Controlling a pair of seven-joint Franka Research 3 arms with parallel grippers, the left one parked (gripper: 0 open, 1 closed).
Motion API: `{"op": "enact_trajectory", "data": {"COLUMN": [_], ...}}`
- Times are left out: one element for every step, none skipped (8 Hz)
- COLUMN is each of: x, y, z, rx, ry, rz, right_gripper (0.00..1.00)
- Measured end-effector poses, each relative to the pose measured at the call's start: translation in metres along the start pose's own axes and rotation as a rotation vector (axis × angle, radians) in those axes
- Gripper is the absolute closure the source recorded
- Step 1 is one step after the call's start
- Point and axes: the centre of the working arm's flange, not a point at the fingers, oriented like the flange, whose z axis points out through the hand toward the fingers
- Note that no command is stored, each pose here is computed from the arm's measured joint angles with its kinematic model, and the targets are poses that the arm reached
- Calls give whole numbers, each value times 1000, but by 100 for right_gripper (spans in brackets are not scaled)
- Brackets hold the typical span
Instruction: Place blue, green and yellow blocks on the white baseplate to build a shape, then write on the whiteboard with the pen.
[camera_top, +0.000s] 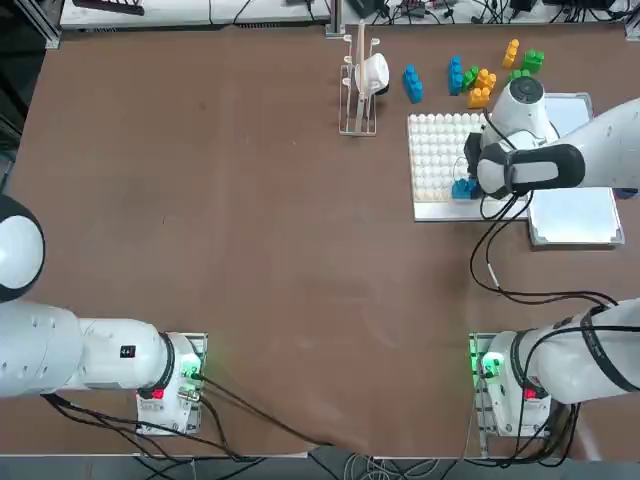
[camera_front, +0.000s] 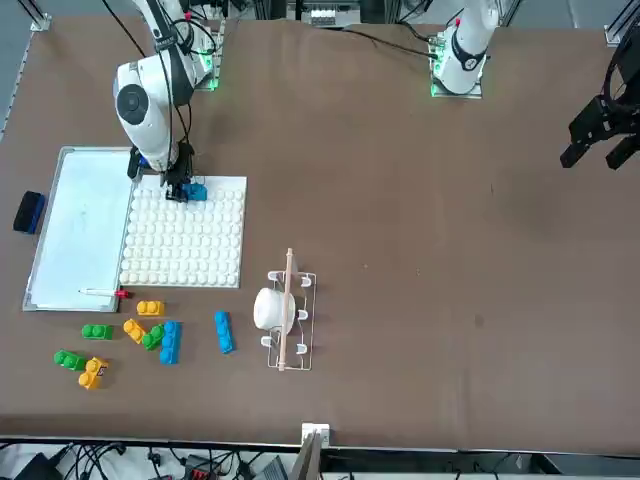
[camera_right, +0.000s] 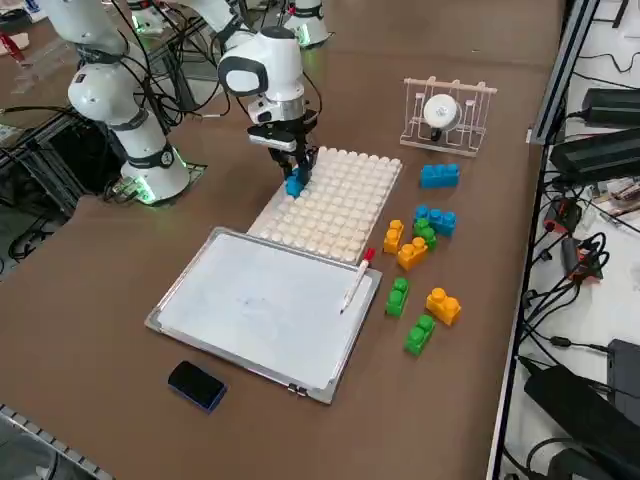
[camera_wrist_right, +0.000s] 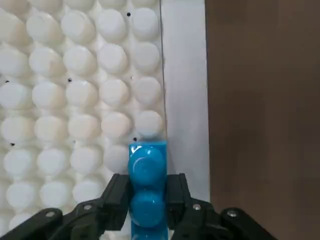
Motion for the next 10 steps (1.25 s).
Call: {"op": "enact_trajectory", "data": {"x": [-1, -2, -3, -3, -3, -3, -2, -2, -2, -2], "y": [1, 1, 1, 1, 2, 3, 4, 4, 4, 4], "z": [1, 2, 2, 3, 3, 4, 5, 5, 5, 5], "rx": [2, 3, 3, 4, 6, 10, 14, 15, 16, 16], "ry": [2, 3, 4, 5, 4, 2, 0, -1, -1, -1], "rz": [-7, -10, -14, -16, -16, -16, -16, -15, -15, -16], "right_gripper": [60, 60, 60, 60, 60, 60, 60, 60, 60, 60]}}
